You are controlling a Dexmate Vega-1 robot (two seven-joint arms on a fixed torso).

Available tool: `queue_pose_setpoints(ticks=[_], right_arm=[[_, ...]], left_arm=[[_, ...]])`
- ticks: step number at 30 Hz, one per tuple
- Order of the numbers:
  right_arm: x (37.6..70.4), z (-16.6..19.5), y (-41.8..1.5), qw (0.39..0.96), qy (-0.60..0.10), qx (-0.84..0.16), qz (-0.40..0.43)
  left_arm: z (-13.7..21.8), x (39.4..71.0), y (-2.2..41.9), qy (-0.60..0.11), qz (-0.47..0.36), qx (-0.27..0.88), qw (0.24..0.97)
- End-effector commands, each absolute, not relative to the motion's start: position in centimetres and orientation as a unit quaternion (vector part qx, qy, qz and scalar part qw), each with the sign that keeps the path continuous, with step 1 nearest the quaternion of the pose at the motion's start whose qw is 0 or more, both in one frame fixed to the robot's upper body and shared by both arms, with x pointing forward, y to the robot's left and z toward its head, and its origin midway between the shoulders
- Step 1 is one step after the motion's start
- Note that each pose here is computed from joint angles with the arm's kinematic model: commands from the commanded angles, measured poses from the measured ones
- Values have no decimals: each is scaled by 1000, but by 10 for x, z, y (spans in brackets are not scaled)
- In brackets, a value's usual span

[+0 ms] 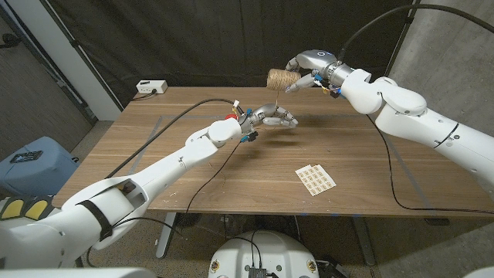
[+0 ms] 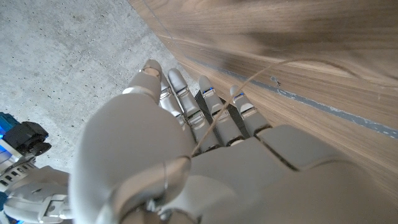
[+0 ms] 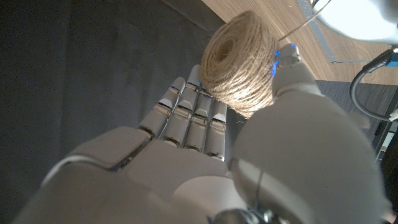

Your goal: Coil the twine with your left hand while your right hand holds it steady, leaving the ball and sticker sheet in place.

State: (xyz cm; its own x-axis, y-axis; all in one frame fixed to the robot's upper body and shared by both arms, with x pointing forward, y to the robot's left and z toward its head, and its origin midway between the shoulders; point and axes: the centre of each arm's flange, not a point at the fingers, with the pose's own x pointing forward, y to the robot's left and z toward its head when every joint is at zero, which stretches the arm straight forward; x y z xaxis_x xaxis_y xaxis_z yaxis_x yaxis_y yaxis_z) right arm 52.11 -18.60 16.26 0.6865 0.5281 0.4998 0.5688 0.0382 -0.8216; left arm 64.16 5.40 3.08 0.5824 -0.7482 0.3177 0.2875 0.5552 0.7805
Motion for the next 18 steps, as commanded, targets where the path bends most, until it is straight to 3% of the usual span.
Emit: queue_pose_setpoints(ticks=[1,18], right_arm=[[530,168,-185,597,-390,-701,-19],[545,172,-182,590,-381,-711,-24]], left_arm=[[30,640,49,-328,-328,347,815],[33,638,46,-332,-341,349,807]])
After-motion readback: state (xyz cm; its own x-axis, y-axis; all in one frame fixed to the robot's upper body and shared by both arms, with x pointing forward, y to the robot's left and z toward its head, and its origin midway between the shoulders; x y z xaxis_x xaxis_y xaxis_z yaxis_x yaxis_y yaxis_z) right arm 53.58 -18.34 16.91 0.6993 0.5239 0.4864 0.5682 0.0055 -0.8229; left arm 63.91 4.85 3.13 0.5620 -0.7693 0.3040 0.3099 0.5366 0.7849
